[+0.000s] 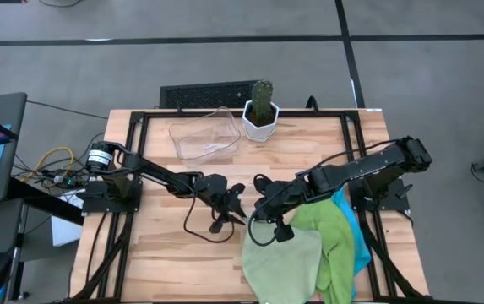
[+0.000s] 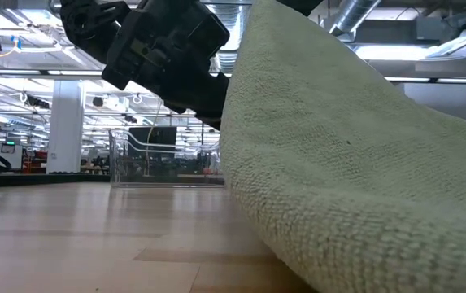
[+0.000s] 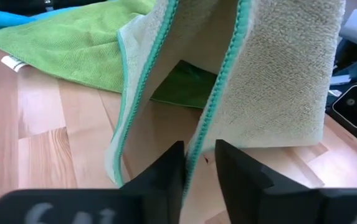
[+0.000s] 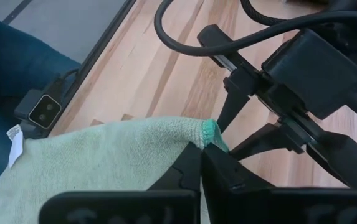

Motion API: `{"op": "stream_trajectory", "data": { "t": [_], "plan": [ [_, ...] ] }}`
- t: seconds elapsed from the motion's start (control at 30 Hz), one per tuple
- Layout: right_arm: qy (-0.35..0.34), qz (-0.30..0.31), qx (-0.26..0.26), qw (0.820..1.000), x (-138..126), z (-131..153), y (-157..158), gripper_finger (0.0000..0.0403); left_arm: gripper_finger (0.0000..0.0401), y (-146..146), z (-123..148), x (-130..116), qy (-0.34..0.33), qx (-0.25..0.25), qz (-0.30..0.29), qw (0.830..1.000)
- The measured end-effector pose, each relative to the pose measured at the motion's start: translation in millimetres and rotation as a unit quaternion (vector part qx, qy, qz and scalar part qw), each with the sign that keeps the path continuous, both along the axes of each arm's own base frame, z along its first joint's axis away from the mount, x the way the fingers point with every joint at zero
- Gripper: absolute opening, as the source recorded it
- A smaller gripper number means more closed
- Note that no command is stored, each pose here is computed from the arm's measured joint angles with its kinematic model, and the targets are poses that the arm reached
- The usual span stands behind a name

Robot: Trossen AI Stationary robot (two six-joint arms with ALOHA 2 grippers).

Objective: Fold microfiber towels
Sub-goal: Fold the light green microfiber towel

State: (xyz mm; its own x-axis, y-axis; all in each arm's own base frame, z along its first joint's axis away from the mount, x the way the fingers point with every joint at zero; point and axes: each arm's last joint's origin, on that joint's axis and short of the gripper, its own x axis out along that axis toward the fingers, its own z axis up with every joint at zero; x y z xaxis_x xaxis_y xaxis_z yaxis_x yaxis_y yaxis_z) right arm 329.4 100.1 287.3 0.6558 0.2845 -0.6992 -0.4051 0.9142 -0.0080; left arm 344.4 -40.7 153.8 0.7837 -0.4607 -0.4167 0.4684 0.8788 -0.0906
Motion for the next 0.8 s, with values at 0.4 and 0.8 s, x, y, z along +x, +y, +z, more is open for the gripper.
{"op": "stream_trajectory", "data": {
  "t": [0.4, 0.8],
  "plan": [
    [0.007, -0.012, 0.0, 1.0, 0.7, -2.6, -1.5, 0.0033, 0.0002, -10.4, -11.1, -10.4, 0.137, -0.082, 0.008, 0.987],
    [0.102, -0.015, -0.044, 0.994, 19.3, -50.5, -15.0, 0.0117, 0.0, -58.8, -13.9, -53.8, 0.381, -0.14, 0.063, 0.912]
  ]
}}
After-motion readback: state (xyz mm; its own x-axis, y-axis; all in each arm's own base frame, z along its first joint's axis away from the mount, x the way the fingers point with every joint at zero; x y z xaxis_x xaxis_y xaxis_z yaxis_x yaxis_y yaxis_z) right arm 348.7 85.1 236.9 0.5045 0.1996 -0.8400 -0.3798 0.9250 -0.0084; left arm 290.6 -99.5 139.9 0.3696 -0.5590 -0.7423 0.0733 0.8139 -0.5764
